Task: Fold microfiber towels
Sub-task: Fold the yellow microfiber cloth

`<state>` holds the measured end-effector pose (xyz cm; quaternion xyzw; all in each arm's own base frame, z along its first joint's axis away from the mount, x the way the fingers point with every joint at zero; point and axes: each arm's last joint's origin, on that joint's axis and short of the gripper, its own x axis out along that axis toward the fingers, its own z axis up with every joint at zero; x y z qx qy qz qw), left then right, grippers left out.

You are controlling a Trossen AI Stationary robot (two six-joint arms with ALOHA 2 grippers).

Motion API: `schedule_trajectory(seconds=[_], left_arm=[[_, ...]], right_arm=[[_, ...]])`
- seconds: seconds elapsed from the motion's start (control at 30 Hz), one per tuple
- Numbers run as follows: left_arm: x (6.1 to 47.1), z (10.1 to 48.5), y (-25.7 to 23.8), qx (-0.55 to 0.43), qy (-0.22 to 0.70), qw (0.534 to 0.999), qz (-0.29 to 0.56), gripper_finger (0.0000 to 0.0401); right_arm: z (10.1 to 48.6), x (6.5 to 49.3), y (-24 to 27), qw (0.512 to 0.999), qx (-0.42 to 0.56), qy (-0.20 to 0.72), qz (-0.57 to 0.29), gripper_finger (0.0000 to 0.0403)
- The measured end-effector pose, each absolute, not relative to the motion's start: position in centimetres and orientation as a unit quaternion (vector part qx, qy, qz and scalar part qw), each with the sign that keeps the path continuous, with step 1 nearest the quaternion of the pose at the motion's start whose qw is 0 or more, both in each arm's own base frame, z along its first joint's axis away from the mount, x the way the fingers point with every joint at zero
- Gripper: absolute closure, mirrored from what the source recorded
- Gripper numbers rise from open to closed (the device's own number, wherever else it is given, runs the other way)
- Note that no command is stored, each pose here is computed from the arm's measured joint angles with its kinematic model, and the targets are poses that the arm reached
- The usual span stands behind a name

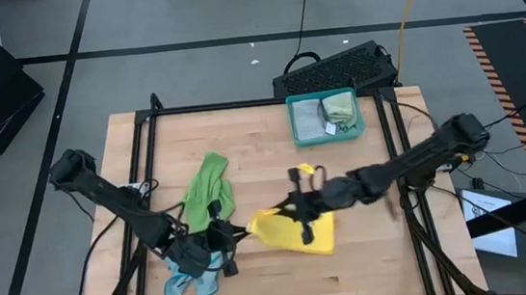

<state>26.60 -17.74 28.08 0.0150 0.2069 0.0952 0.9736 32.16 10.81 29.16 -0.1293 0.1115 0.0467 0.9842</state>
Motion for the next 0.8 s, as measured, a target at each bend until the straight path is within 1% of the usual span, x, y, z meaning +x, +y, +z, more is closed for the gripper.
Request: schedule_trajectory(seconds=[0.07,0.17,0.23,0.3,0.37,0.5,0.6,0.8], left_arm=[[26.8,30.4,-17.9,0.036,0.206,0.974,0.089,0.0397],[27.0,33.3,-18.4,0.057,0.201,0.976,0.058,0.0394],[26.9,34.5,-18.8,0.083,0.203,0.975,0.036,0.0395],[26.7,35.7,-19.0,0.106,0.199,0.974,0.025,0.0397],[26.5,36.5,-18.9,0.119,0.199,0.972,0.031,0.0397],[26.7,36.4,-17.8,0.153,0.222,0.96,0.072,0.0393],[27.7,35.7,-16.0,0.151,0.24,0.954,0.102,0.0396],[29.1,31.9,-12.4,0.124,0.296,0.935,0.151,0.0391]], right_arm=[[30.5,30.7,12.1,0.988,-0.11,0.095,0.042,0.04],[31.8,28.9,14.1,0.993,-0.057,0.071,0.071,0.0401],[32.4,28.2,15.3,0.995,-0.021,0.052,0.084,0.0401],[32.6,27.5,16.5,0.996,-0.014,0.04,0.076,0.0401],[32.7,26.9,17.3,0.998,-0.018,0.034,0.053,0.0402],[32.3,26.4,17.7,0.998,-0.037,0.047,0.001,0.0402],[31.9,26.7,17.2,0.996,-0.056,0.067,-0.016,0.0402],[29.6,27.7,13.9,0.975,-0.113,0.178,-0.067,0.0402]])
